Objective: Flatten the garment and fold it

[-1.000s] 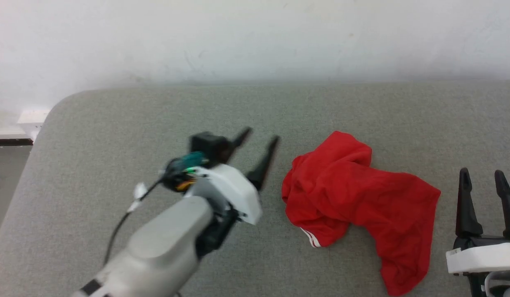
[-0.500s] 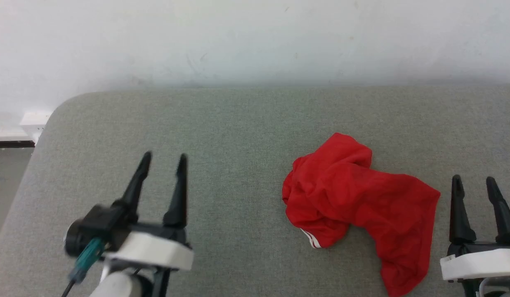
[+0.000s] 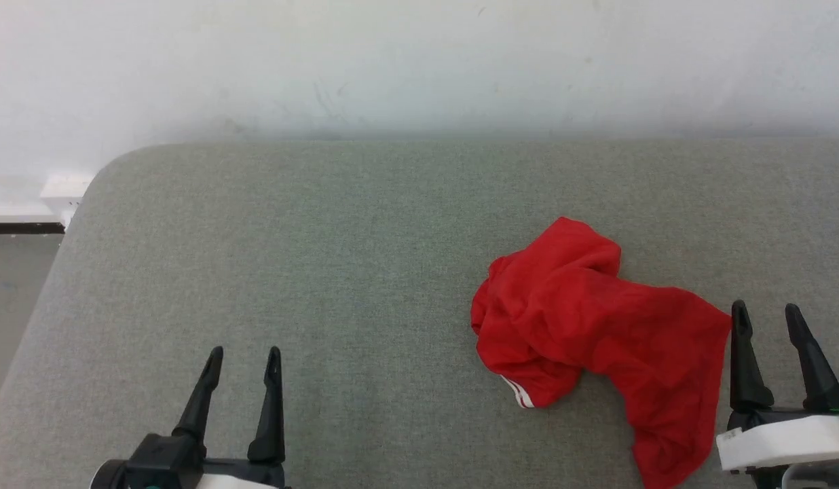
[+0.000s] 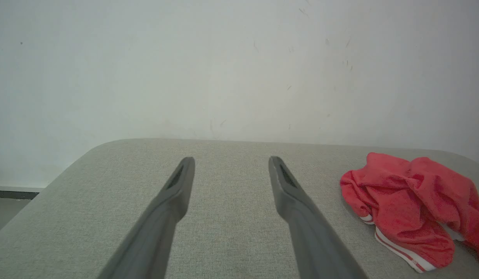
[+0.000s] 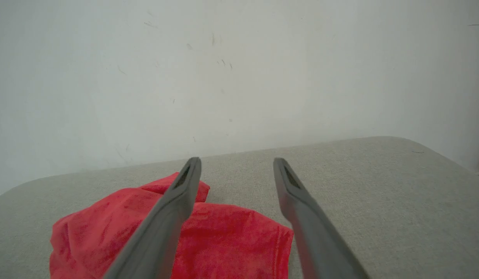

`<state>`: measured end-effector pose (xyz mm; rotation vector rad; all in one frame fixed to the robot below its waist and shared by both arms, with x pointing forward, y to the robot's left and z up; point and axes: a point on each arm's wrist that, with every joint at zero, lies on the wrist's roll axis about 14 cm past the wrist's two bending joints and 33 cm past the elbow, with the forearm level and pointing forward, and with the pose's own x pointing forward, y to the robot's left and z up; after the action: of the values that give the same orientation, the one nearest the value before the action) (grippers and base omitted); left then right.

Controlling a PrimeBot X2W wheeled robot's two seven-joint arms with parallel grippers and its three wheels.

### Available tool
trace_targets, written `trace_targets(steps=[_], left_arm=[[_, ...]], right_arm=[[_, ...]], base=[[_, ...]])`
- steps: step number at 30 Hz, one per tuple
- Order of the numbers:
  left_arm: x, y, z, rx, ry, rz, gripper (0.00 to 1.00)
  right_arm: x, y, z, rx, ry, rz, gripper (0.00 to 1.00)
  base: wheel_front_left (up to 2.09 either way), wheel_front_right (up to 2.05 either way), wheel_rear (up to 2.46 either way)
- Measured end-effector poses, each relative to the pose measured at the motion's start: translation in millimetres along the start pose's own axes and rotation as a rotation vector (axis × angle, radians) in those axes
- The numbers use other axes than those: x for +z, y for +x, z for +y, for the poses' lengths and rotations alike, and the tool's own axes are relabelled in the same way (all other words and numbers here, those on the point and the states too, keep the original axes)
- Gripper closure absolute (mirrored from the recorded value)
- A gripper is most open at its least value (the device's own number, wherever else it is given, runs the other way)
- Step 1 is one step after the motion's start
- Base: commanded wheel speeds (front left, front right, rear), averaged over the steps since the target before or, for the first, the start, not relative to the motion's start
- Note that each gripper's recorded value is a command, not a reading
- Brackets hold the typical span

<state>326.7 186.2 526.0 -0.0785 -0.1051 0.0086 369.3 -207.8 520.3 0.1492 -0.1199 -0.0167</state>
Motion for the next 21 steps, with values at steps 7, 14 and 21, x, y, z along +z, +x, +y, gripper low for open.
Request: trace_targets(steps=[7, 14, 21], left_arm=[[-3.7, 1.6, 0.2, -0.002, -0.004, 0.002, 0.0], [-10.6, 5.5, -4.7, -0.018, -0.023, 0.015, 0.0], [-19.6, 2.5, 2.7, -0.003, -0.017, 0.042, 0.0]], right_arm=[[-26.8, 13.4, 14.0, 0.035, 0.046, 0.192, 0.0], [-77.1, 7.5, 24.6, 0.101, -0.042, 0.543, 0.0], [-124.6, -17.3, 12.5, 0.129, -0.137, 0.846, 0.0]], base=[[0.0, 0.0, 0.0], [0.0, 0.0, 0.0], [0.0, 0.0, 0.0]])
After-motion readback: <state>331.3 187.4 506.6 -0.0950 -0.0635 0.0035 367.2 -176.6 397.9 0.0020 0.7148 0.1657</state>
